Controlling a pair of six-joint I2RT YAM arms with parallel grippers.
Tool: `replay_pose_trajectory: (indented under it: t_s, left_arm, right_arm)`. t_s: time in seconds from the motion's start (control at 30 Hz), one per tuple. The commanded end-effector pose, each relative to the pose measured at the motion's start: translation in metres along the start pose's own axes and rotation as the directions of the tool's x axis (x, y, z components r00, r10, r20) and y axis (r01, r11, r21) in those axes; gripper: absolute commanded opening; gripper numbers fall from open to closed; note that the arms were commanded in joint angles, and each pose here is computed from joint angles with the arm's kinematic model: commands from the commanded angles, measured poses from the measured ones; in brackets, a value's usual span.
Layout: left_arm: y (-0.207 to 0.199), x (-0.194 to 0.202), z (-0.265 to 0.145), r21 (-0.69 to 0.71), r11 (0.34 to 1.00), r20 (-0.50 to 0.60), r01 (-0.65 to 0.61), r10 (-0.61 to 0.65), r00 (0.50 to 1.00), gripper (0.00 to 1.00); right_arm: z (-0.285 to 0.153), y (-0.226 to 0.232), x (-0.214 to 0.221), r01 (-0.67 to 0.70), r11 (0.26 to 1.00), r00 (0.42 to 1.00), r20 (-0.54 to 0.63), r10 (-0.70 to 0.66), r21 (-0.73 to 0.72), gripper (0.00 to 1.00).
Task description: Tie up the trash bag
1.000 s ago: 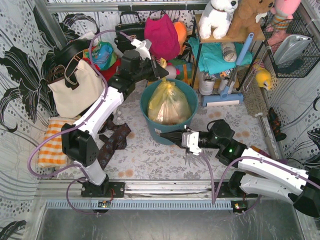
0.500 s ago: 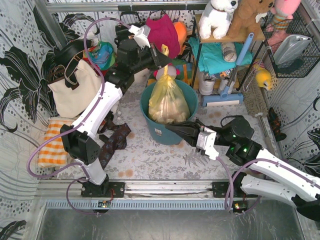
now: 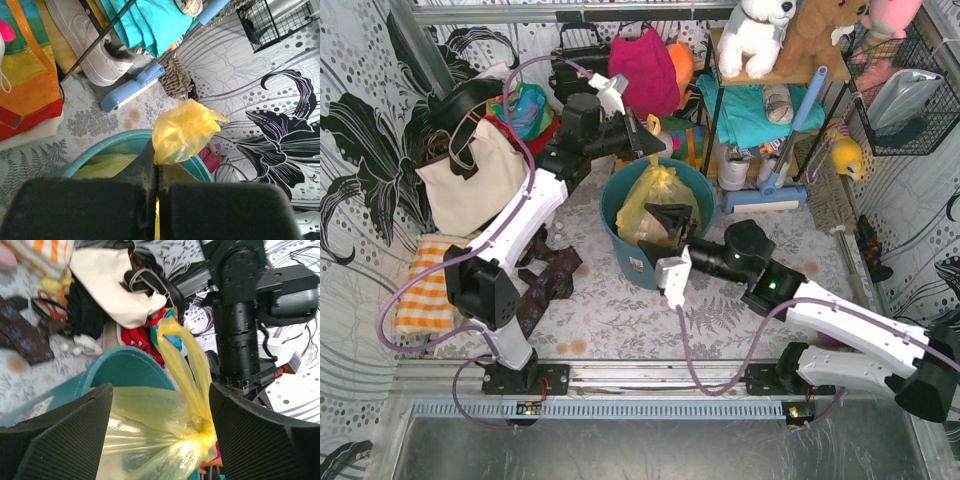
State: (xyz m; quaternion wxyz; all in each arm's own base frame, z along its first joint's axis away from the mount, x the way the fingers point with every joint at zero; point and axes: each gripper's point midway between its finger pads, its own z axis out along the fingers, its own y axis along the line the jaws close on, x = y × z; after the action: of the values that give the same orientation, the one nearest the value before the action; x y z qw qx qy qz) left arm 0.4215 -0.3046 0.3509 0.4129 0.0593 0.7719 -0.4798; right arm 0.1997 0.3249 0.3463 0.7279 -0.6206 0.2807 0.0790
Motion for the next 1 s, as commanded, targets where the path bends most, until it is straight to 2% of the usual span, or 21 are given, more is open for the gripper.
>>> replay_pose_trajectory:
  t_s: [0.0,0.2,0.3,0.4,0.53,0.63,0.7,0.83,0.97]
  left_arm:
    - [-0.032,-0.005,-0.02,0.077,0.996,0.007,-0.047,0.047,0.999,0.0]
    - [-0.034,-0.003,-0.024,0.078,0.995,0.004,-0.058,0.058,0.998,0.0]
    - [-0.035,-0.002,-0.025,0.082,0.995,-0.001,-0.059,0.059,0.998,0.0]
    - [-0.036,-0.001,-0.026,0.085,0.995,-0.003,-0.06,0.061,0.998,0.0]
    - [-0.033,-0.004,-0.024,0.074,0.995,0.013,-0.07,0.069,0.998,0.0]
    - [-0.033,-0.016,-0.021,0.069,0.992,0.071,-0.105,0.101,0.992,0.0]
    - [-0.034,-0.027,-0.021,0.057,0.988,0.118,-0.14,0.133,0.984,0.0]
    - [-0.042,-0.061,-0.025,0.007,0.981,0.208,-0.195,0.189,0.96,0.0]
    - [-0.058,-0.097,-0.049,-0.061,0.97,0.334,-0.235,0.241,0.911,0.0]
  right_arm:
    - [0.016,-0.032,0.007,0.194,0.981,0.98,-0.038,-0.193,0.026,0.77]
    - [0.04,-0.041,0.015,0.214,0.976,0.977,-0.032,-0.212,0.05,0.75]
    - [0.05,-0.041,0.018,0.215,0.976,0.976,-0.03,-0.214,0.041,0.68]
    - [0.055,-0.041,0.016,0.199,0.979,0.98,-0.016,-0.199,0.03,0.46]
    - [0.046,-0.046,0.004,0.11,0.993,0.994,0.011,-0.11,0.046,0.0]
    - [0.032,-0.063,-0.002,-0.052,0.991,0.998,0.027,0.049,0.123,0.0]
    - [0.022,-0.083,-0.001,-0.203,0.961,0.979,0.036,0.2,0.19,0.0]
    - [-0.001,-0.134,0.003,-0.444,0.84,0.894,0.088,0.44,0.312,0.0]
    - [-0.022,-0.162,-0.011,-0.577,0.748,0.815,0.169,0.554,0.329,0.0]
